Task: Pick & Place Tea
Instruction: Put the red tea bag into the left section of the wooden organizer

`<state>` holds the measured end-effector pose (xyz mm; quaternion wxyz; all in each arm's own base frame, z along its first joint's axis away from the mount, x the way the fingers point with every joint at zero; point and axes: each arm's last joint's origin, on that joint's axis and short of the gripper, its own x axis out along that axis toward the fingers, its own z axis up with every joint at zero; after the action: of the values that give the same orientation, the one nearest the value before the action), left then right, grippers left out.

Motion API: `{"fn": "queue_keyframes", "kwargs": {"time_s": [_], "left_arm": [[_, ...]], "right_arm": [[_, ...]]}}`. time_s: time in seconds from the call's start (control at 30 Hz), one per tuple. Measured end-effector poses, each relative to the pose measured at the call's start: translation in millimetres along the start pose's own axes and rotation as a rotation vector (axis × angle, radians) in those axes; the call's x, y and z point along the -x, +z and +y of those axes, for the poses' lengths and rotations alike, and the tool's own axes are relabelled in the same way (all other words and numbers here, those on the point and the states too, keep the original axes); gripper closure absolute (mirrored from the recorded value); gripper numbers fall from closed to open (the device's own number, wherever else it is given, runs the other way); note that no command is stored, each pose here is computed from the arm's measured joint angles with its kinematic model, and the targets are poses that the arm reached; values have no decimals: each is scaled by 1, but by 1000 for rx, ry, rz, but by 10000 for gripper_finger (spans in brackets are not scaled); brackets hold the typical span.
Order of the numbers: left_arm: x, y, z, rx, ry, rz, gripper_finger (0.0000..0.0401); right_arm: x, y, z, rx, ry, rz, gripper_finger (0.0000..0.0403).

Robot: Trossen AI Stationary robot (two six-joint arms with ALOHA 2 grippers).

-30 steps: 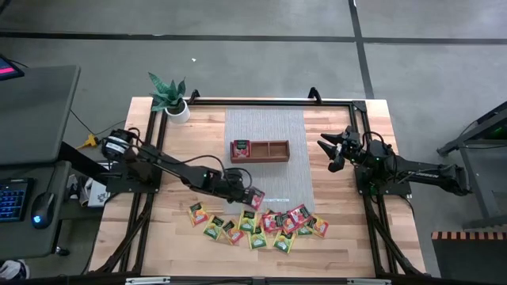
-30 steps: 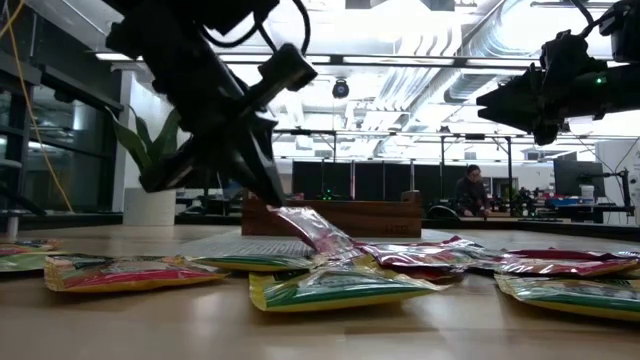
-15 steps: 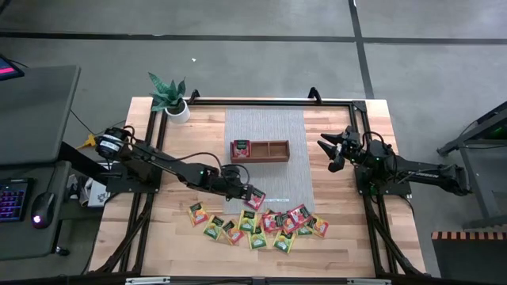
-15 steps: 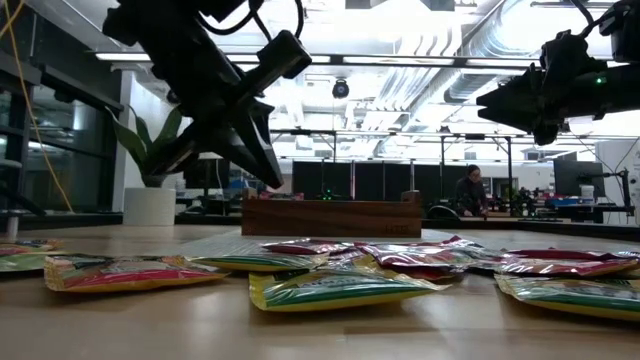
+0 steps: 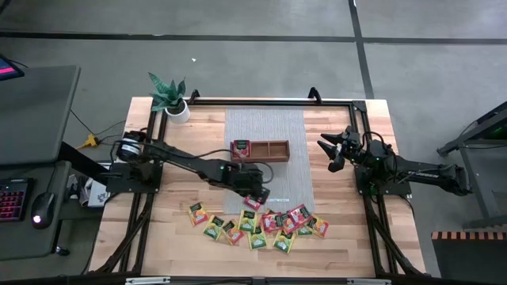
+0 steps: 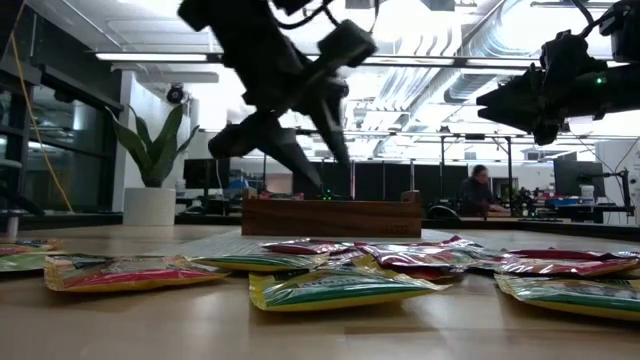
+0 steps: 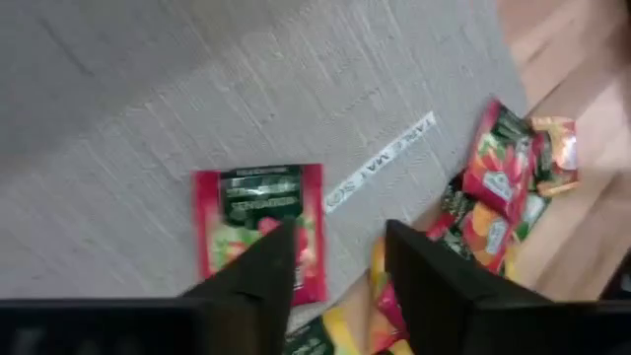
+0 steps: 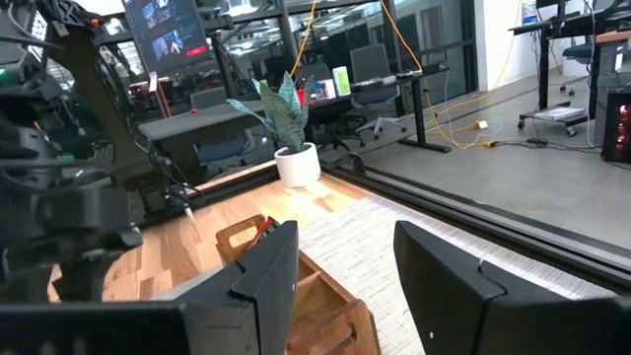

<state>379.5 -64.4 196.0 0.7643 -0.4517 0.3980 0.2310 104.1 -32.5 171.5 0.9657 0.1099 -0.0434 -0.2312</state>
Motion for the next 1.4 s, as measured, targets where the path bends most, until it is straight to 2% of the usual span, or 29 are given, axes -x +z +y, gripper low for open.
{"fn": "queue_keyframes", "kwargs": {"time_s": [0.13, 0.27, 0.37, 0.7, 0.8, 1.0, 1.13, 1.27, 1.4], "left_arm": [[-12, 6, -12, 10, -35, 82, 161], [-23, 8, -17, 6, -26, 128, 128], [-25, 9, -15, 3, 18, 172, 124], [-24, 10, -18, 21, 16, 196, 123], [-24, 9, -18, -30, 4, 222, 123], [-22, 4, -7, 15, 132, 256, 123], [-11, 4, -6, 7, 278, 226, 123], [2, 13, -17, 5, 296, 163, 123], [10, 20, -29, 28, 264, 106, 123]], "right_arm": [[0, 0, 0, 0, 0, -1, 238], [0, 0, 0, 0, 0, -1, 238], [0, 0, 0, 0, 0, -1, 238], [0, 0, 0, 0, 0, -1, 238], [0, 0, 0, 0, 0, -1, 237], [0, 0, 0, 0, 0, -1, 237], [0, 0, 0, 0, 0, -1, 238], [0, 0, 0, 0, 0, -1, 238], [0, 0, 0, 0, 0, -1, 238]]}}
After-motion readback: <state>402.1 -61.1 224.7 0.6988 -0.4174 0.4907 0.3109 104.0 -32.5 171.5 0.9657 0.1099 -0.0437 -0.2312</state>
